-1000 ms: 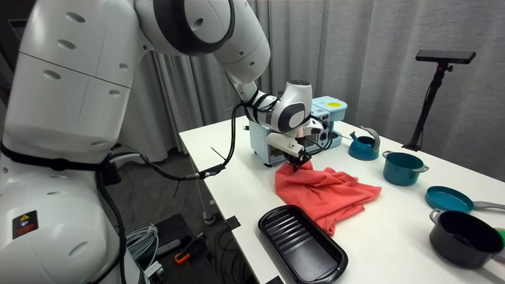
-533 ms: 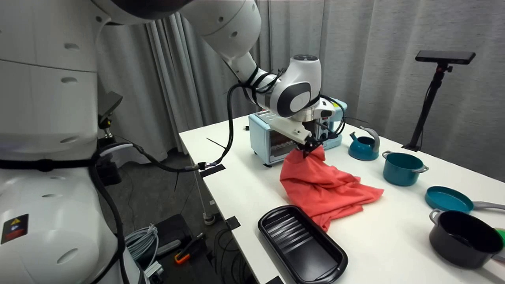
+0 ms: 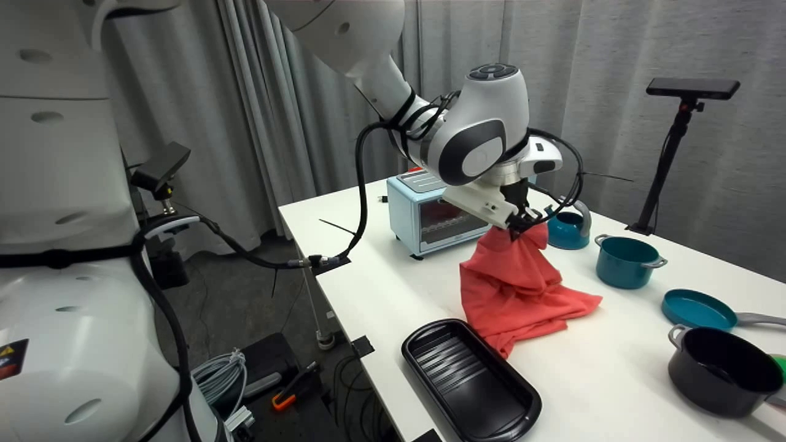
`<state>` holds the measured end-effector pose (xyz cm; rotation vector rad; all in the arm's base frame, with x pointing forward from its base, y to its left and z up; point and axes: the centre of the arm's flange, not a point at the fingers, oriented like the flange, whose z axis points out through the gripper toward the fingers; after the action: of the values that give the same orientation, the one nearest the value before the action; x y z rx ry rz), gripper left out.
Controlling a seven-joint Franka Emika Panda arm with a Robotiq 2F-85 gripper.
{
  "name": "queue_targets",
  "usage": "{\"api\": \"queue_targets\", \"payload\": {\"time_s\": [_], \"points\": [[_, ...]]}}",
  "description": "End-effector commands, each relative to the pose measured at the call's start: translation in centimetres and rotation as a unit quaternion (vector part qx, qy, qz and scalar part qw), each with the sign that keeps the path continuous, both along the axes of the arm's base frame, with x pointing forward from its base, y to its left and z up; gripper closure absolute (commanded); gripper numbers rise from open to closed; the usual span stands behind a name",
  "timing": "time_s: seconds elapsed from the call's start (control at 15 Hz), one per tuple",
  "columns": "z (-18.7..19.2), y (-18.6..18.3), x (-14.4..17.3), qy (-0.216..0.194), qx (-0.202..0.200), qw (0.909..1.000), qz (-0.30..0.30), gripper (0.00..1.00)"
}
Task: Fold the towel on the table
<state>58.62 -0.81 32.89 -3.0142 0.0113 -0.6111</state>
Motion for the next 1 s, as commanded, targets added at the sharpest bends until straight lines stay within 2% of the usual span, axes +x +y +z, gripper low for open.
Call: {"api": "queue_targets", "payload": {"time_s": [0.0,0.33,0.67,0.73,0.8,0.93], "points": [[-1.2,-2.2,-0.4,-0.004,-0.004,1.0,-0.006,0.97],[-4.9,-4.0,-1.1,0.034,-0.015,0.9987,-0.034,0.97],[-8.9,-7.1,-1.9,0.08,-0.031,0.9926,-0.086,0.97],[-9.2,-7.6,-2.1,0.086,-0.033,0.991,-0.098,0.83],[-9.4,-8.0,-2.1,0.087,-0.035,0.9898,-0.107,0.6],[-9.2,-8.7,-2.3,0.083,-0.047,0.9881,-0.121,0.56]]}}
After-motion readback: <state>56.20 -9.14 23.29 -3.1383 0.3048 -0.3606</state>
